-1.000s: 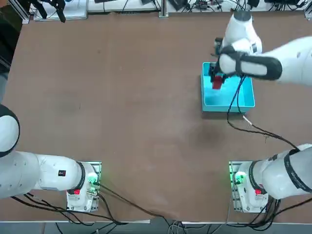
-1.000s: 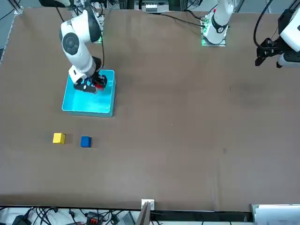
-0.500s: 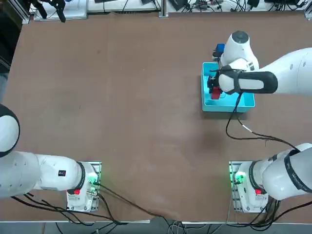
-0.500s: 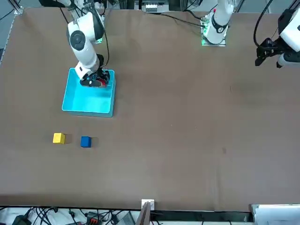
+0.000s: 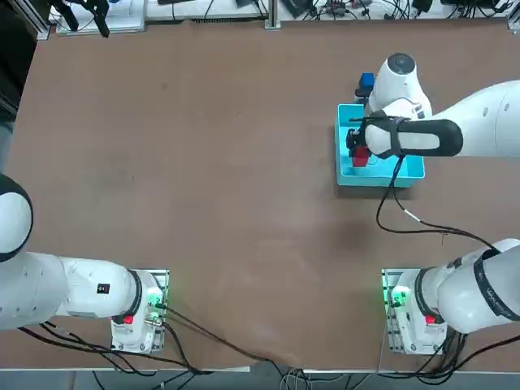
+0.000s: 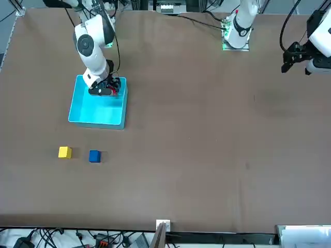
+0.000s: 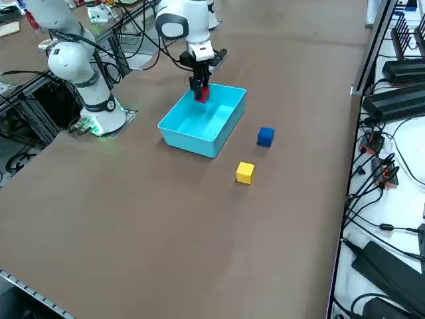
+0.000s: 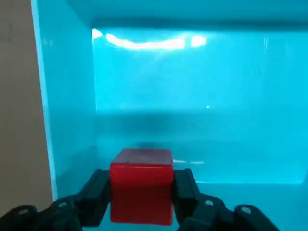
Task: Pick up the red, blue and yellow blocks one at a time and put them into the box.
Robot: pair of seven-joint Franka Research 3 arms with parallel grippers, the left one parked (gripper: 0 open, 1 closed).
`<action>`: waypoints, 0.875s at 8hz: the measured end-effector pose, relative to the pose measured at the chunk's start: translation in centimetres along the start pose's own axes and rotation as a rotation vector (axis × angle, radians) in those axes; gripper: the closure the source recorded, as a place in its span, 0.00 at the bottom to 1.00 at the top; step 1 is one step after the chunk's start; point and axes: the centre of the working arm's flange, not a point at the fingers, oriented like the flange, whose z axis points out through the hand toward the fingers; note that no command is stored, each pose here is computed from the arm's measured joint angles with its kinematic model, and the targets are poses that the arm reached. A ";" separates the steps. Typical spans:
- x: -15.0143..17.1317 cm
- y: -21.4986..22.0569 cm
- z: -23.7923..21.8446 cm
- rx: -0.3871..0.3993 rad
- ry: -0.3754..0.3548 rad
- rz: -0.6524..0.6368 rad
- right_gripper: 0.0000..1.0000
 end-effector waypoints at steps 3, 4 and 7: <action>0.4 0.4 -0.4 0.004 0.006 0.008 0.00; 1.0 0.5 -1.2 0.013 0.023 0.006 0.00; 7.4 3.9 -6.4 0.052 0.129 -0.009 0.00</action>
